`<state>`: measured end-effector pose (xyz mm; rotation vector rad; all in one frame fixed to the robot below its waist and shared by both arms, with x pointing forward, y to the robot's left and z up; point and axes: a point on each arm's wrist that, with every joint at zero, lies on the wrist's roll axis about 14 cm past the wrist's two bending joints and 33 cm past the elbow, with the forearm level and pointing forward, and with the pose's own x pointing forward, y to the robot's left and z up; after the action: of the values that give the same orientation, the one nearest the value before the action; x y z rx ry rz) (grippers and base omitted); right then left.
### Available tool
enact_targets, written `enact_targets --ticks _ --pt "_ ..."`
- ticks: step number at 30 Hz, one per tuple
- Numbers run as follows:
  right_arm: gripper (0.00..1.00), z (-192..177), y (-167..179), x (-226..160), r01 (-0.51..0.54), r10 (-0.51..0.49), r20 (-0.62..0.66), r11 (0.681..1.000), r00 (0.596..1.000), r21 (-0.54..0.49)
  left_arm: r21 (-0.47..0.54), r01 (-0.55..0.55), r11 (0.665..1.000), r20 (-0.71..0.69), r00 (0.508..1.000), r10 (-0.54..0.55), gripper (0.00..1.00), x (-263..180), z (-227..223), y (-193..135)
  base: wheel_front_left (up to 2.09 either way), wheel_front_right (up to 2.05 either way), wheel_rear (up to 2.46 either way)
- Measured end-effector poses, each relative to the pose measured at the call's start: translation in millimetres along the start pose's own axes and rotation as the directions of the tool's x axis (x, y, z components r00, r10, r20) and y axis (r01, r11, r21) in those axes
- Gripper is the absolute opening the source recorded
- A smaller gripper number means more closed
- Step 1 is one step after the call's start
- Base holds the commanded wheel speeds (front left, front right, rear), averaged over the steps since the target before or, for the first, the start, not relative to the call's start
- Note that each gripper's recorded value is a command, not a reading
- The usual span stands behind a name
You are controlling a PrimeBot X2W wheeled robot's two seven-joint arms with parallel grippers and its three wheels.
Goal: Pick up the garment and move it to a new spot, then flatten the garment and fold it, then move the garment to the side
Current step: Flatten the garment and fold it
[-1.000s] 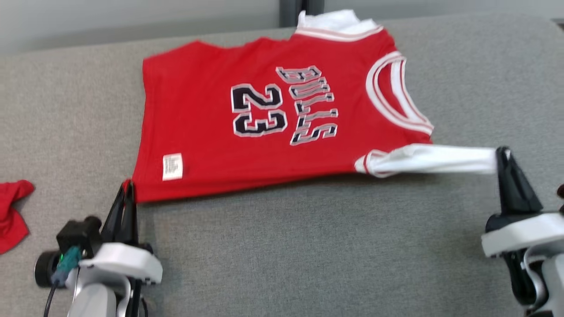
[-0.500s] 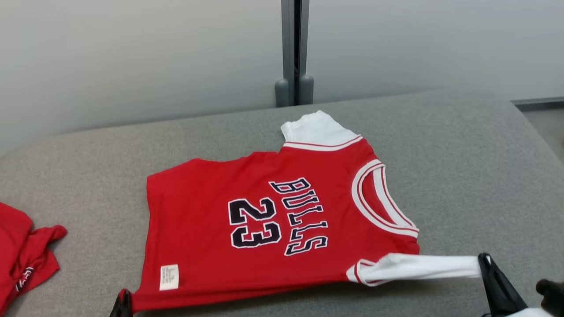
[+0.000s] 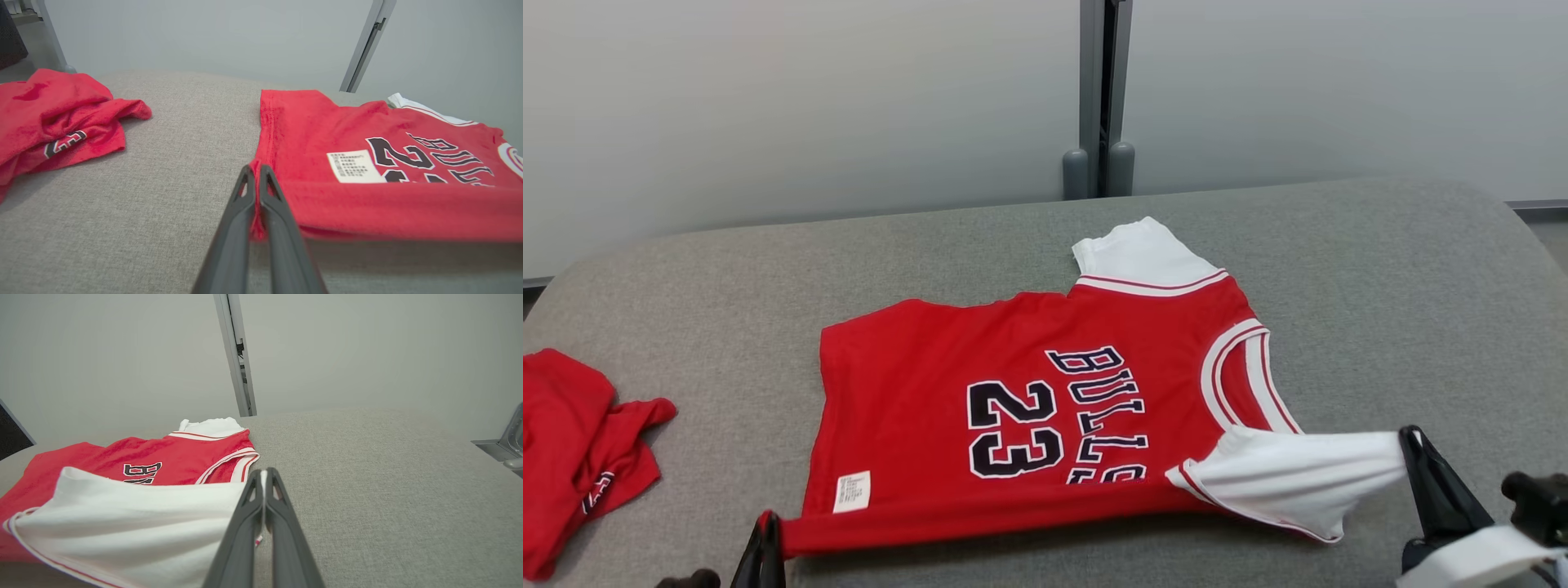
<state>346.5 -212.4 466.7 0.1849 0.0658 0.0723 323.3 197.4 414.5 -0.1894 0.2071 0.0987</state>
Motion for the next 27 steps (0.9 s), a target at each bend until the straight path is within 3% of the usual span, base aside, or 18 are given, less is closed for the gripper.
enact_targets --ticks 13,27 --pt "0.0 -9 11 56 -0.061 0.055 -0.084 0.995 0.995 -0.076 0.036 0.076 0.996 -0.06 0.995 -0.073 0.0 36 -9 -28 0.0 0.0 0.0" --pt "0.0 -19 24 102 -0.103 0.085 -0.138 0.986 0.987 -0.128 0.059 0.09 0.994 -0.078 0.993 -0.085 0.03 67 -10 -35 0.0 0.0 0.0"
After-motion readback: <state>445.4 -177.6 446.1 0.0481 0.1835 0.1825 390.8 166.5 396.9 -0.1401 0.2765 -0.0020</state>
